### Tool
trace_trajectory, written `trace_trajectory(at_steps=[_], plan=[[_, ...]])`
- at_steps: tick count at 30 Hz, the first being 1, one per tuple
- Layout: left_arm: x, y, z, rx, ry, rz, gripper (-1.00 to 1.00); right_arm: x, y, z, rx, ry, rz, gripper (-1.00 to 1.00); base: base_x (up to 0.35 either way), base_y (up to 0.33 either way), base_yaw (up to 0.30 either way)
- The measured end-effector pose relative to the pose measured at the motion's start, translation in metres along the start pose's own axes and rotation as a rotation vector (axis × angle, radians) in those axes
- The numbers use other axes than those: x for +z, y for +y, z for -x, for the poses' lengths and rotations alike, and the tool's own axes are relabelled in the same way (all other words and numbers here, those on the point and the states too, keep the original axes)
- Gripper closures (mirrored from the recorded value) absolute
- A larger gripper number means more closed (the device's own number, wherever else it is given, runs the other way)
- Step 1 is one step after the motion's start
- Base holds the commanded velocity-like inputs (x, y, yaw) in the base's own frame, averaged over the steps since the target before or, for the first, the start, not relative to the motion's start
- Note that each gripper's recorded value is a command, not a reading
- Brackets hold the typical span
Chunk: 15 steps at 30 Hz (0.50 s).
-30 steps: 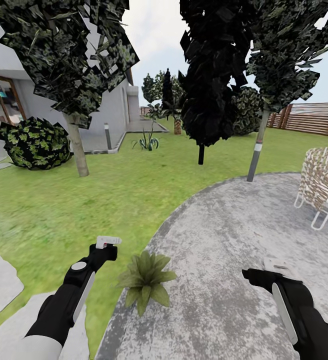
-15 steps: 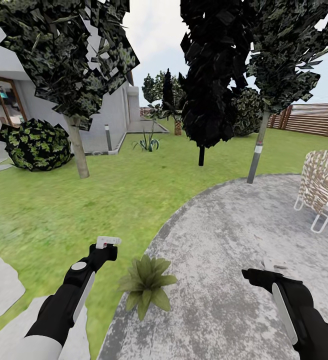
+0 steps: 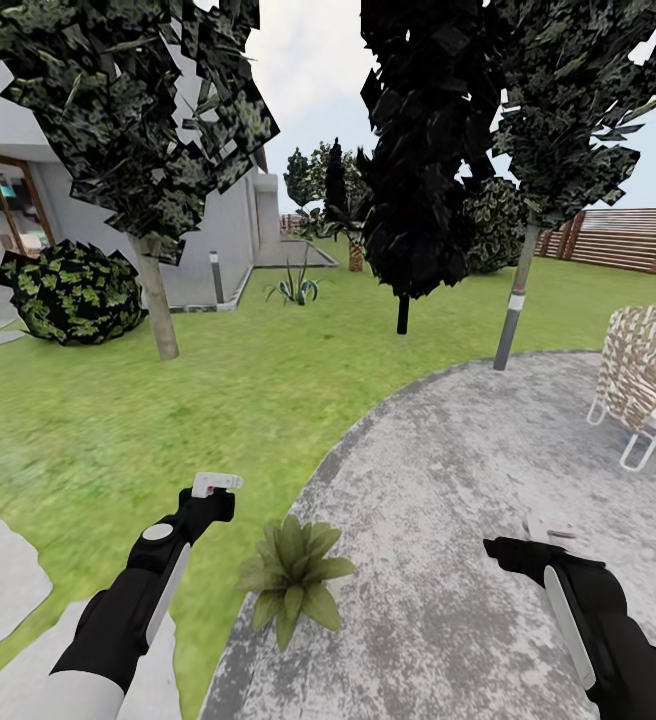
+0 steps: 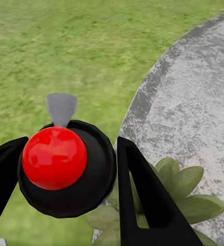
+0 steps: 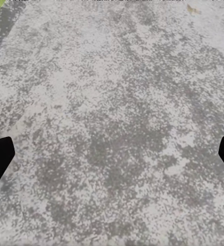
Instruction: Pick up the pesticide atomizer in the garden and spray insectifuge to fully cover both potted plants in the garden.
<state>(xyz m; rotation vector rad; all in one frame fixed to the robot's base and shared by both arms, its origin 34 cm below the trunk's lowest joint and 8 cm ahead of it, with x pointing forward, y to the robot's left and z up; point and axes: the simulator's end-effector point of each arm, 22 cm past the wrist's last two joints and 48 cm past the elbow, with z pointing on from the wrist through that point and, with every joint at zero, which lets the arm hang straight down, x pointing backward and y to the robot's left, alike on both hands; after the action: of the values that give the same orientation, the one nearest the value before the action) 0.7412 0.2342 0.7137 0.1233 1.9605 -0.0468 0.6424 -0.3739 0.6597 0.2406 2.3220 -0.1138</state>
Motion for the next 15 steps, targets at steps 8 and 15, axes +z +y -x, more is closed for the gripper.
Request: trace_trajectory(at_steps=[8, 15], plan=[[-0.0004, 0.0002, 0.0024, 0.001, 0.0, 0.001, 1.0, -0.0012, 0.0001, 0.0017, 0.0, 0.0, 0.0, -1.0, 0.0, 0.0, 0.0], [-0.0004, 0.0002, 0.0025, 0.001, -0.001, 0.0, 1.0, -0.0012, 0.0, 0.0017, 0.0, 0.0, 0.0, -1.0, 0.0, 0.0, 0.0]])
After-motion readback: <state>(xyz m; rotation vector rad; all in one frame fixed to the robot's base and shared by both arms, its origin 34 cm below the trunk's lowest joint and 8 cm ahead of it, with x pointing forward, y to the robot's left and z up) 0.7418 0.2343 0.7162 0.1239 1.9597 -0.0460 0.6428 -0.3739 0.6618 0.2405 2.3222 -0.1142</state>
